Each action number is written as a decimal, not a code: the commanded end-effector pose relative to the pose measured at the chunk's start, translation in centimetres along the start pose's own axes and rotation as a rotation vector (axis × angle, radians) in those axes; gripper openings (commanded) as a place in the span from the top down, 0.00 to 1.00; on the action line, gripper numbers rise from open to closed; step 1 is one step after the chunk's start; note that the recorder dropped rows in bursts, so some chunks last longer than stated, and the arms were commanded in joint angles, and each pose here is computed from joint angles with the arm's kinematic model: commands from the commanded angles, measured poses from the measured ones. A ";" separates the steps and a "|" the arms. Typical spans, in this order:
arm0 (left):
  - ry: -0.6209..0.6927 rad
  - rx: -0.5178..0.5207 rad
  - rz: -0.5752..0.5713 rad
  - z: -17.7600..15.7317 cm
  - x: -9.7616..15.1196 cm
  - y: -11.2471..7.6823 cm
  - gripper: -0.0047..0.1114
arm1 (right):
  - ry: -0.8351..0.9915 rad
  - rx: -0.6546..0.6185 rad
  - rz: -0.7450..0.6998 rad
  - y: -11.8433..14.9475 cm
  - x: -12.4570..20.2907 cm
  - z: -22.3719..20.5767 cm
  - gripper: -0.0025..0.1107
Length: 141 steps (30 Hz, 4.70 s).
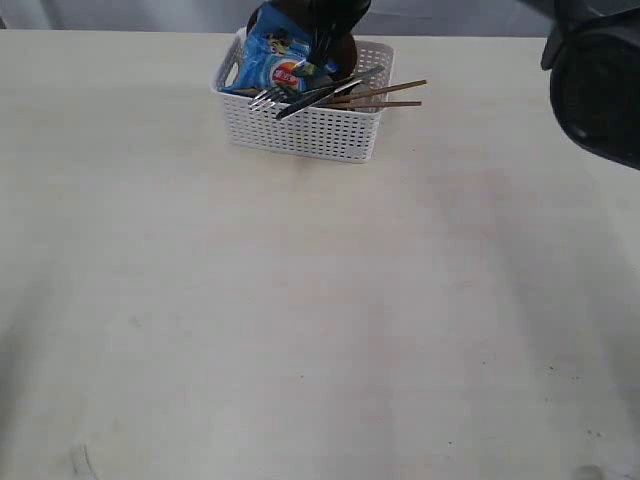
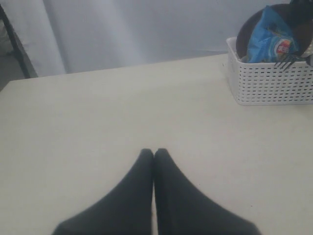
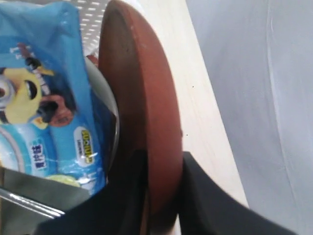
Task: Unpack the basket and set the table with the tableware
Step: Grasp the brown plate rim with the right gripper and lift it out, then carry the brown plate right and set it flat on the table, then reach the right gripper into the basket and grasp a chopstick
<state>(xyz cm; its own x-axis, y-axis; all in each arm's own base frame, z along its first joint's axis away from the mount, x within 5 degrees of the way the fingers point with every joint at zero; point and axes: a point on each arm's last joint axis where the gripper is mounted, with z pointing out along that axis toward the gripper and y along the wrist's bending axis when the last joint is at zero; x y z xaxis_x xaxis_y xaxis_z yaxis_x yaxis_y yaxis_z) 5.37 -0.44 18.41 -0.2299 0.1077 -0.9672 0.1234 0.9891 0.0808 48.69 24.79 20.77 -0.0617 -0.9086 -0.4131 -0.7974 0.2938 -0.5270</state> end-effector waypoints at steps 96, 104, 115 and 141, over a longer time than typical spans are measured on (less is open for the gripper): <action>-0.003 0.008 -0.007 0.0 0.0 -0.1 0.96 | 0.371 -0.426 1.595 1.5 28.3 -9.2 0.53; -0.003 0.008 -0.007 0.0 0.0 -0.1 0.96 | 0.438 -0.386 1.520 1.5 28.9 -9.7 0.52; -0.003 0.008 -0.007 0.0 0.0 -0.1 0.96 | 0.267 -0.244 1.243 -3.1 24.0 -13.5 0.52; -0.003 0.008 -0.007 0.0 0.0 -0.1 0.96 | 0.153 -0.112 0.230 4.5 -1.0 -5.8 0.54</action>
<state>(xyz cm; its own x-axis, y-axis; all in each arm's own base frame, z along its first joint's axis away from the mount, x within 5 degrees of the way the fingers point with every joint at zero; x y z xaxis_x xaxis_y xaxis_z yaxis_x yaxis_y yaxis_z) 5.37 -0.44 18.41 -0.2299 0.1077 -0.9672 0.1234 0.9891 0.0808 40.74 25.44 24.04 -0.3241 -0.8473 -0.4207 -0.8427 0.4607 -0.2787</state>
